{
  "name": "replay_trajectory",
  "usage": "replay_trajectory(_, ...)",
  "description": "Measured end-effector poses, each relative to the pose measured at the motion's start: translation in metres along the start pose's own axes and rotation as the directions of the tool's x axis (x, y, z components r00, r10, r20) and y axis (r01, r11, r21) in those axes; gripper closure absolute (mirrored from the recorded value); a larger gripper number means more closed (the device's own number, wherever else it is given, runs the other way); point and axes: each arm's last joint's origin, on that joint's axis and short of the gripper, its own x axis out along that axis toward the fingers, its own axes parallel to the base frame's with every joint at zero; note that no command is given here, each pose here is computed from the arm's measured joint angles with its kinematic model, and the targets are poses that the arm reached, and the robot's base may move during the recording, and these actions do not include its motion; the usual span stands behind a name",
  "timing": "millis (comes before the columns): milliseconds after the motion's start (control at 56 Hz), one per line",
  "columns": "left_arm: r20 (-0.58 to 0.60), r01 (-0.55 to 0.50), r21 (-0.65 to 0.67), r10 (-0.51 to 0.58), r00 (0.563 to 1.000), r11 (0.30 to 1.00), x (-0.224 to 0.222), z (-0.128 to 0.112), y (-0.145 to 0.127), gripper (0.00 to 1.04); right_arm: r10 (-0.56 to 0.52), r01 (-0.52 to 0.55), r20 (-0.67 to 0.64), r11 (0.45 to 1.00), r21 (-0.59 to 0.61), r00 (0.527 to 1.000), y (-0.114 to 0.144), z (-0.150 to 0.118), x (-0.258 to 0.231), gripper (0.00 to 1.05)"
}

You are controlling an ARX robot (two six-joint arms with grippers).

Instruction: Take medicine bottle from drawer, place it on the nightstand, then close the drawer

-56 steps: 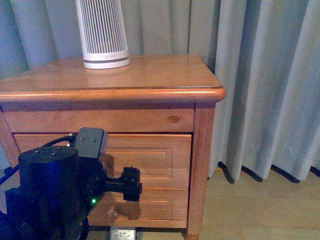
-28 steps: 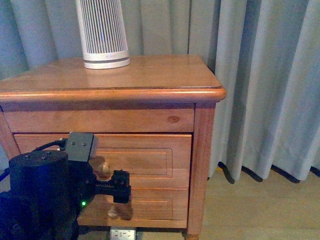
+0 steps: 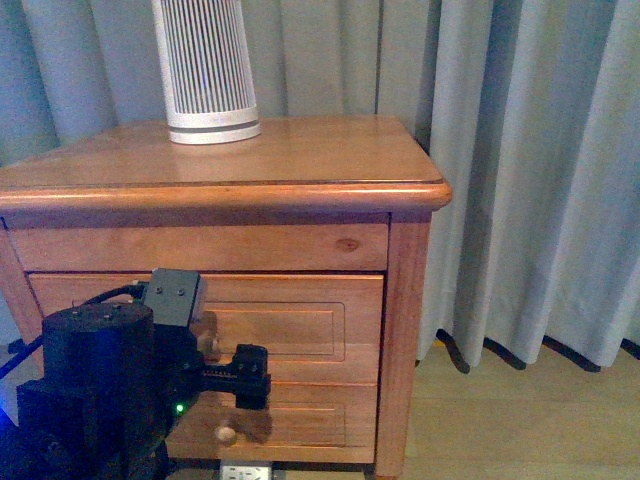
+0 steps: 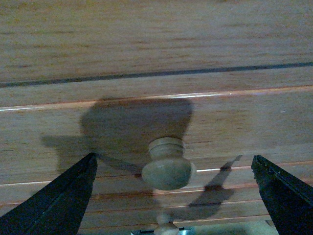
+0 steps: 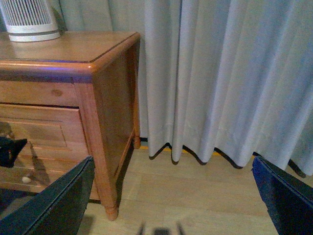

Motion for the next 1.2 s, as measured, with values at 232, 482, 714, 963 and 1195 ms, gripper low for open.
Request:
replay_trajectory(232, 0.001, -0.023, -0.004, 0.023, 1.000, 1.000, 0.000, 0.000, 0.006, 0.34, 0.000, 0.000, 0.000, 1.000, 0.000, 1.000, 0.000, 0.000, 0.000, 0.07)
replay_trajectory(482, 0.008, -0.011, -0.005, 0.011, 1.000, 1.000, 0.001, 0.001, 0.007, 0.73, 0.000, 0.000, 0.000, 1.000, 0.000, 1.000, 0.000, 0.000, 0.000, 0.07)
replay_trajectory(714, 0.017, -0.008, -0.005, 0.008, 1.000, 1.000, 0.000, 0.002, 0.006, 0.80, 0.000, 0.000, 0.000, 1.000, 0.000, 1.000, 0.000, 0.000, 0.000, 0.07)
replay_trajectory(963, 0.030, -0.009, 0.006, 0.008, 1.000, 1.000, -0.014, -0.005, 0.001, 0.80, 0.000, 0.000, 0.000, 1.000, 0.000, 1.000, 0.000, 0.000, 0.000, 0.07)
replay_trajectory(1195, -0.032, -0.031, 0.046, 0.032, 0.999, 0.998, -0.072, -0.018, -0.013, 0.80, 0.000, 0.000, 0.000, 1.000, 0.000, 1.000, 0.000, 0.000, 0.000, 0.07)
